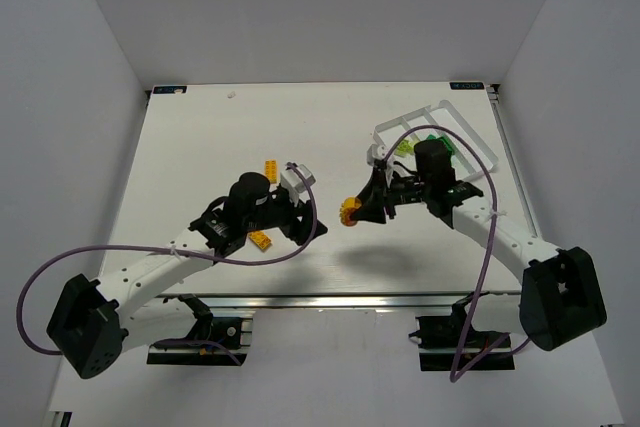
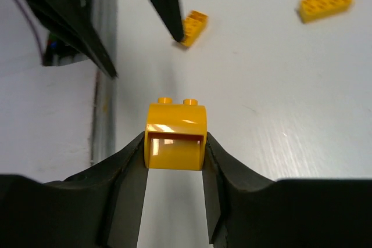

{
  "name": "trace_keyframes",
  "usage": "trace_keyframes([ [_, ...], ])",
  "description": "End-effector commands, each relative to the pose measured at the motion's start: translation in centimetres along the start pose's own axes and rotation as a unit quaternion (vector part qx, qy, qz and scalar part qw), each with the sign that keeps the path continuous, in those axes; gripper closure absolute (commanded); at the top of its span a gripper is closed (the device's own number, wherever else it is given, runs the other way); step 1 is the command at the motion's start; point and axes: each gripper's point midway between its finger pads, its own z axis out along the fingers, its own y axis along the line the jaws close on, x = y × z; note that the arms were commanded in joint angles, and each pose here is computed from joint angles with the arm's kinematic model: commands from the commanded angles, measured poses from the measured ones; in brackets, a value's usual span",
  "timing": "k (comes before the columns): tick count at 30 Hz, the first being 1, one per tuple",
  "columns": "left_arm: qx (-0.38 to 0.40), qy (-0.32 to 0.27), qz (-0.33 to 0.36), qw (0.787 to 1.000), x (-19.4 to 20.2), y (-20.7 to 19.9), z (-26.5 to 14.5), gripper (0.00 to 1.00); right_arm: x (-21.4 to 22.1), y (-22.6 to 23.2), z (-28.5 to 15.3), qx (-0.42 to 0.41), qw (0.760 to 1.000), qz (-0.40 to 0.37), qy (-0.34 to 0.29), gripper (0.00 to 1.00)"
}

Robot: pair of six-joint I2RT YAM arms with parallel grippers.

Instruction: Sort the legos into containers by color

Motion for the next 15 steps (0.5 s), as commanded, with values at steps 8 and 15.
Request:
trace_keyframes([
  [8,-0.216,-0.029,-0.045,0.975,-3.1,5.8,-4.4,0.20,-0.3,-17.2,-16.6,0.478,0.875,0.070,0.006,1.00],
  [15,-0.220,-0.046,-0.042,0.973,-3.9,5.5,-5.4,0.20,-3.2,-24.4,-26.6,0.622,0.780,0.063,0.006,1.00],
])
